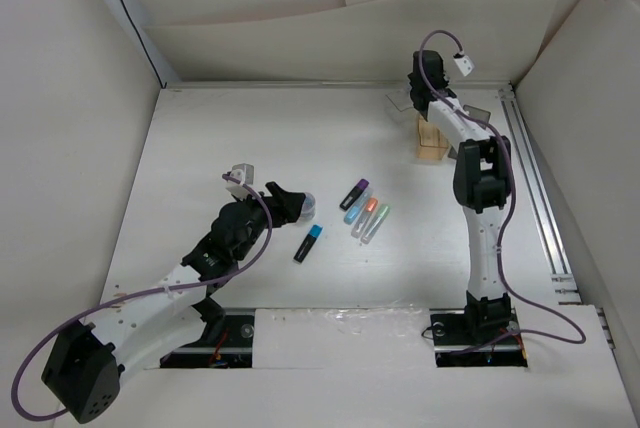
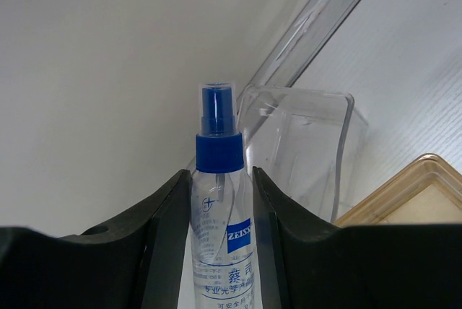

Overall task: Sort the stationery into containers
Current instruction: Place the stationery in the storage box.

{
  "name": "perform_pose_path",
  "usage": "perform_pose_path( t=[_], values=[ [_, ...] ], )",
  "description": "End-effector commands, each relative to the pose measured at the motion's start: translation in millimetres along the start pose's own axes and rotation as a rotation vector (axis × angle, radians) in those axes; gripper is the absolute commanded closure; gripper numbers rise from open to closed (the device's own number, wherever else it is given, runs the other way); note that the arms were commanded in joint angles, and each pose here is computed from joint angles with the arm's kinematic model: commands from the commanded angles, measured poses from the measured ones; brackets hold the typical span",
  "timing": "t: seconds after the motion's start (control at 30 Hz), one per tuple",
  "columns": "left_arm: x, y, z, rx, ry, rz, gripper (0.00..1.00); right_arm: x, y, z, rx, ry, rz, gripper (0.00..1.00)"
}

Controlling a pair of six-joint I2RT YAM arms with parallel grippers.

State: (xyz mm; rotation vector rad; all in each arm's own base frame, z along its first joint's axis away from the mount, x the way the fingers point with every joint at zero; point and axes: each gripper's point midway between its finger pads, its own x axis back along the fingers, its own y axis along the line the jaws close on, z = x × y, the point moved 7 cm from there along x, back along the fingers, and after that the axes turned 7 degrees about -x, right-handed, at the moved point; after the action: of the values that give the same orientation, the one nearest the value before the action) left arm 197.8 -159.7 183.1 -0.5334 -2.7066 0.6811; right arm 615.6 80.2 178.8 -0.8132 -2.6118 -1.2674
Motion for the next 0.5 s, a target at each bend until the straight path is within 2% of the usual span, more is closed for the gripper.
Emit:
perform_pose_path(
  t=[0.0, 0.3, 0.47],
  values=[
    [-0.7, -4.7, -5.5, 0.018, -0.033, 0.032, 0.31, 0.1, 4.9, -4.2, -0.035, -0.005, -0.026, 0.61],
    [0.4, -5.6, -7.3, 0.02, -0.04, 0.037, 0.31, -1.3, 4.5, -4.7, -0.037, 0.025, -0.04, 0.54],
    [0.4, -5.6, -7.3, 0.02, -0.04, 0.037, 0.31, -0.4, 5.4, -2.5, -0.028, 0.046, -0.052, 0.39]
  ],
)
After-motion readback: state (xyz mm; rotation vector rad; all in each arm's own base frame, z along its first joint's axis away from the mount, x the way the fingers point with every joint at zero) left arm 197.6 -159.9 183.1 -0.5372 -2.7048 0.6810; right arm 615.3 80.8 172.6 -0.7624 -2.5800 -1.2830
